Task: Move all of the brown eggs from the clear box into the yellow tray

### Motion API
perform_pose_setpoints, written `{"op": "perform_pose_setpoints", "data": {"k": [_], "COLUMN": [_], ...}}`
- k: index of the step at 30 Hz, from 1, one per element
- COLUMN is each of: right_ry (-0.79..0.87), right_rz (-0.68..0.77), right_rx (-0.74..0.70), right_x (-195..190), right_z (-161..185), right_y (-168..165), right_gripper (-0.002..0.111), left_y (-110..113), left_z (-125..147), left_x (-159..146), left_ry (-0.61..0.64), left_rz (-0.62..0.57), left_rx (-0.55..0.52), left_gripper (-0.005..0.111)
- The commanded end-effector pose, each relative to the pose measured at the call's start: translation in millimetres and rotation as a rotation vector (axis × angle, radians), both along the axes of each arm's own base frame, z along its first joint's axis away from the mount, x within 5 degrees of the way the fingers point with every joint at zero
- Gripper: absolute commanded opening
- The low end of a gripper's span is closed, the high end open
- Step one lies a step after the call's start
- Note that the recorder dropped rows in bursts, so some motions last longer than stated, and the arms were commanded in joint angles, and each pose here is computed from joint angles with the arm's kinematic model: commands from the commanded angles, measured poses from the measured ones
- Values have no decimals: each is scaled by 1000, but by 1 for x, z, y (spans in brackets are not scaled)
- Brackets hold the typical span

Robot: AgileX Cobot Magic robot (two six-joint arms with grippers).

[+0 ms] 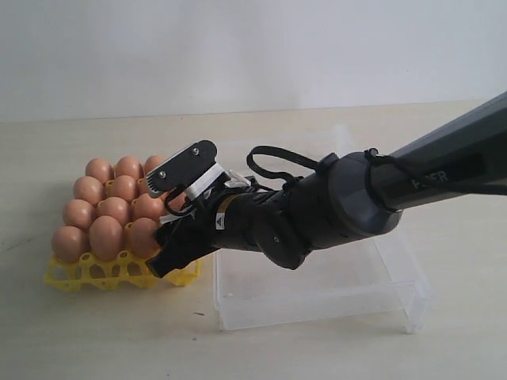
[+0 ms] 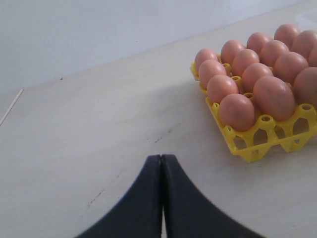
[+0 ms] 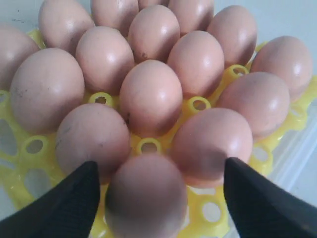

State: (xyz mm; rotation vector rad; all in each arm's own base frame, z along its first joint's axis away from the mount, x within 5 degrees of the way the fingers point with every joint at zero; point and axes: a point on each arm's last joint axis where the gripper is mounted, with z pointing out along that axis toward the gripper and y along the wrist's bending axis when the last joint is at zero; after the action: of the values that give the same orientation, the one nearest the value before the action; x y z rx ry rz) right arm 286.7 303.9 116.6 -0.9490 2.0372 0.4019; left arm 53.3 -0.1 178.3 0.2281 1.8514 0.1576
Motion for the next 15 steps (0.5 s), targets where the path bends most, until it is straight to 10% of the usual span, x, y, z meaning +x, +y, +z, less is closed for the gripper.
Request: {"op": "perform_pose_setpoints", "data": {"k": [1, 6, 11, 15], "right_ry": [-24, -45, -126, -192], "right_rz": [-2, 2, 12, -46], "right_rx": [20, 43, 88, 166], "right_x": [1, -2, -10, -12], "right_z": [8, 41, 92, 117], "right_y": [-1, -4, -20, -48], "right_gripper": [71, 50, 0, 0], "left_y": [0, 0, 0, 0], "left_z": [2, 2, 2, 2], "left_x": [0, 0, 0, 0], "left_ry": [-18, -18, -18, -18], "left_rz": [-1, -1, -1, -1], "left_rx": [-5, -5, -5, -5], "left_gripper": [0, 0, 0, 0]}}
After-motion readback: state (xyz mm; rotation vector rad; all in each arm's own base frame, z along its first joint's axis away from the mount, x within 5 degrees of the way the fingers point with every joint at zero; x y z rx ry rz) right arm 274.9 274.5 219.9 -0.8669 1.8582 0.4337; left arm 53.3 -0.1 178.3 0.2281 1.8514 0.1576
